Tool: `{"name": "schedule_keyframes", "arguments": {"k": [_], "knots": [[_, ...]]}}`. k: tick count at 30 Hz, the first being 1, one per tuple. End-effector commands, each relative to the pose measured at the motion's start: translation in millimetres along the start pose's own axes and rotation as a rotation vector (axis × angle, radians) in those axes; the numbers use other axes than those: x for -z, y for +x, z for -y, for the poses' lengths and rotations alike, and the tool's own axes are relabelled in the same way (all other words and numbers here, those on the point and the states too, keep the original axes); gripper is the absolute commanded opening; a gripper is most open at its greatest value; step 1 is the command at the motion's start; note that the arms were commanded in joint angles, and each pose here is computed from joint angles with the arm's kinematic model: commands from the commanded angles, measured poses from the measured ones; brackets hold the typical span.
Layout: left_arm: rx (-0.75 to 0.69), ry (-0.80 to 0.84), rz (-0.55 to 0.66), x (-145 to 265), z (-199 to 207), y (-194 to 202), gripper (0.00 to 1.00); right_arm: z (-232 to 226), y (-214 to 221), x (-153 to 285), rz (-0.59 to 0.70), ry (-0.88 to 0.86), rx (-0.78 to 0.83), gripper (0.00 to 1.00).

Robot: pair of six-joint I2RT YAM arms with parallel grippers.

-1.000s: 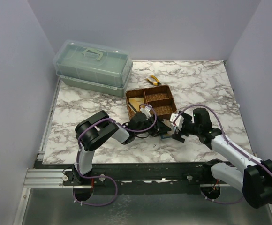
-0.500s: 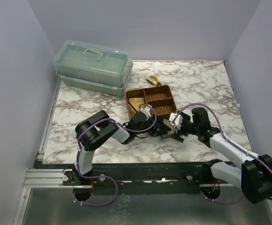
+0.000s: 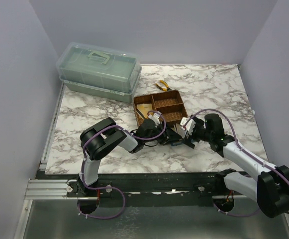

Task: Take the credit cards out of the card holder
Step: Remove the credit card from the card holder.

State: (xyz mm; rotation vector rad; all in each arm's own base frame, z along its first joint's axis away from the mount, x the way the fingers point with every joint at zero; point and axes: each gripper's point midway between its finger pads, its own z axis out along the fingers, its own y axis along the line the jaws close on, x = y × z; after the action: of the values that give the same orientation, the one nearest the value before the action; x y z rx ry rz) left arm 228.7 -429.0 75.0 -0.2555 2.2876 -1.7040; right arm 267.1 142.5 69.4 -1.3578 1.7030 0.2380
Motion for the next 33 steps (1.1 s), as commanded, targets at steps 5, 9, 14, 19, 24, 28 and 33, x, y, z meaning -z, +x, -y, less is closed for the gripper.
{"name": "schedule_keyframes", "arguments": {"k": [5,9,14,19,24,28,33], "knots": [[0.039,-0.049,-0.021,2,-19,3,0.44,18,-3,8,-0.001,0.095,0.012,0.97],[0.035,-0.043,-0.014,3,-16,1,0.47,19,-2,8,-0.006,0.099,0.009,0.97],[0.041,-0.049,0.005,6,-18,-4,0.47,19,0,8,-0.013,0.101,0.004,0.97],[0.051,-0.061,0.039,12,-21,-11,0.47,19,1,8,-0.013,0.096,0.003,0.97],[0.054,-0.058,0.051,11,-19,-14,0.47,18,1,7,-0.011,0.093,0.001,0.97],[0.067,-0.061,0.057,7,-20,-17,0.47,18,1,8,-0.011,0.094,0.002,0.97],[0.082,-0.072,0.066,4,-23,-19,0.47,18,0,8,-0.010,0.092,0.002,0.97]]}}
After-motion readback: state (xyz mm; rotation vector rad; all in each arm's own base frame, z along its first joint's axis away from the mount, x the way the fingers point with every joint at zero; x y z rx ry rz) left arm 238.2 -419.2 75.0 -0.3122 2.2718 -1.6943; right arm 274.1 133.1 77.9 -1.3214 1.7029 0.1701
